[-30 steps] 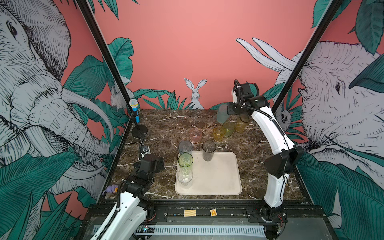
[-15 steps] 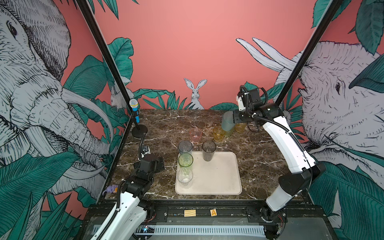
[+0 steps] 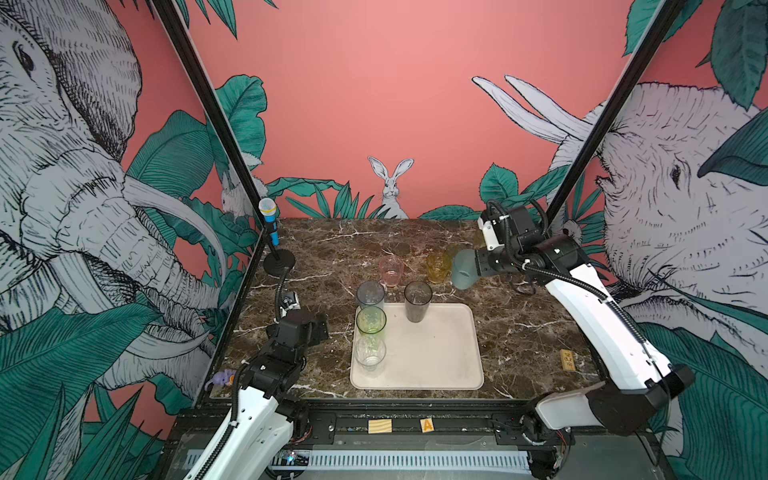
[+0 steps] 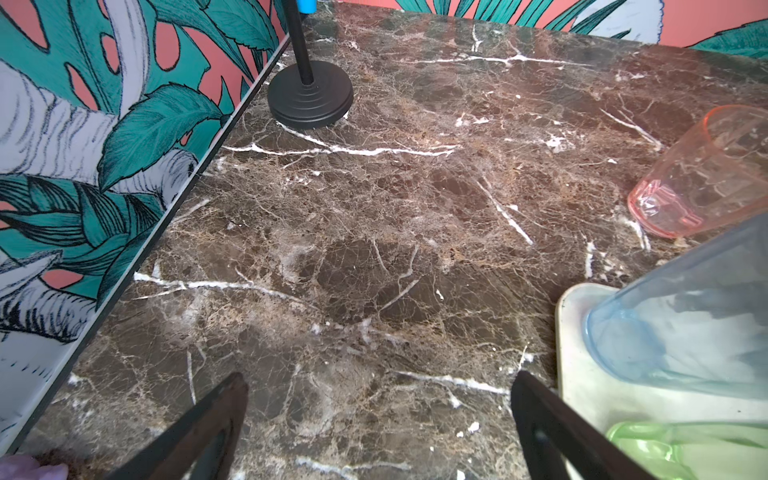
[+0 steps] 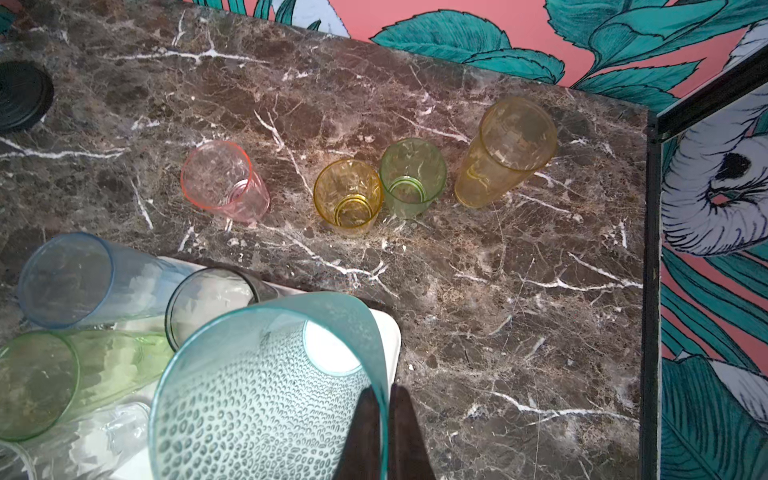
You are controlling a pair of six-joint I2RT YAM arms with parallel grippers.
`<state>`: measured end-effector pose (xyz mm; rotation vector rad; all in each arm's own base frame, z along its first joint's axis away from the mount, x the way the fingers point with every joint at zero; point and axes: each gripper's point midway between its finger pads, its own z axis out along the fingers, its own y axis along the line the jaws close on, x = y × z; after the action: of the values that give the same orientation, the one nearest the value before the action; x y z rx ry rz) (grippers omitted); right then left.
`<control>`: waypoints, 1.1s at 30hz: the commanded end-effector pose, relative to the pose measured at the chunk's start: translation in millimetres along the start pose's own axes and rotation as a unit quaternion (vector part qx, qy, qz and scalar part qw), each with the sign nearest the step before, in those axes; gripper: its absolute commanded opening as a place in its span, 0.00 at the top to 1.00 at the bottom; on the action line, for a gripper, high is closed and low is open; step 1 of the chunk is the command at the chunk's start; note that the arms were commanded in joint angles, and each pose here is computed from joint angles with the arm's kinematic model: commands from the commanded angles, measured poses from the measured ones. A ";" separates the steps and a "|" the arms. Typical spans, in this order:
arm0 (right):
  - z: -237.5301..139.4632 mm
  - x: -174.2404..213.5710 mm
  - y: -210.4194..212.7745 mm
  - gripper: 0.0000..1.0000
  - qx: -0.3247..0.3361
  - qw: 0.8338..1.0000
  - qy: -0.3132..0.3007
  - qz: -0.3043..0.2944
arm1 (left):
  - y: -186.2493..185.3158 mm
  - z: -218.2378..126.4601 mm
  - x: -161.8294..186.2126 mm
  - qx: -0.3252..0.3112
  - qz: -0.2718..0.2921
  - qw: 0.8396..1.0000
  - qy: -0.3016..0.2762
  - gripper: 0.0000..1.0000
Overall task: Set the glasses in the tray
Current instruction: 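Carry the teal tumbler with the right gripper toward the tray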
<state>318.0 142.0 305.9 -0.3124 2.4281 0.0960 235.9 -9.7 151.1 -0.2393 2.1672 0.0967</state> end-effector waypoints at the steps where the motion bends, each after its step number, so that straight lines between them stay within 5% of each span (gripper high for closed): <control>1: -10.4 6.1 1.6 1.00 -0.003 1.000 -0.014 -0.001 | 1.0 -1.6 -1.9 0.000 -0.004 1.000 -0.004 0.00; 33: 34.5 106.1 70.7 1.00 -0.082 0.995 0.035 -0.037 | -2.0 3.0 1.5 0.004 -0.009 1.000 0.000 0.01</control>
<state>238.7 183.1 200.0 -0.5282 2.5398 0.1860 237.2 -11.6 150.9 -0.2364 2.1680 0.0863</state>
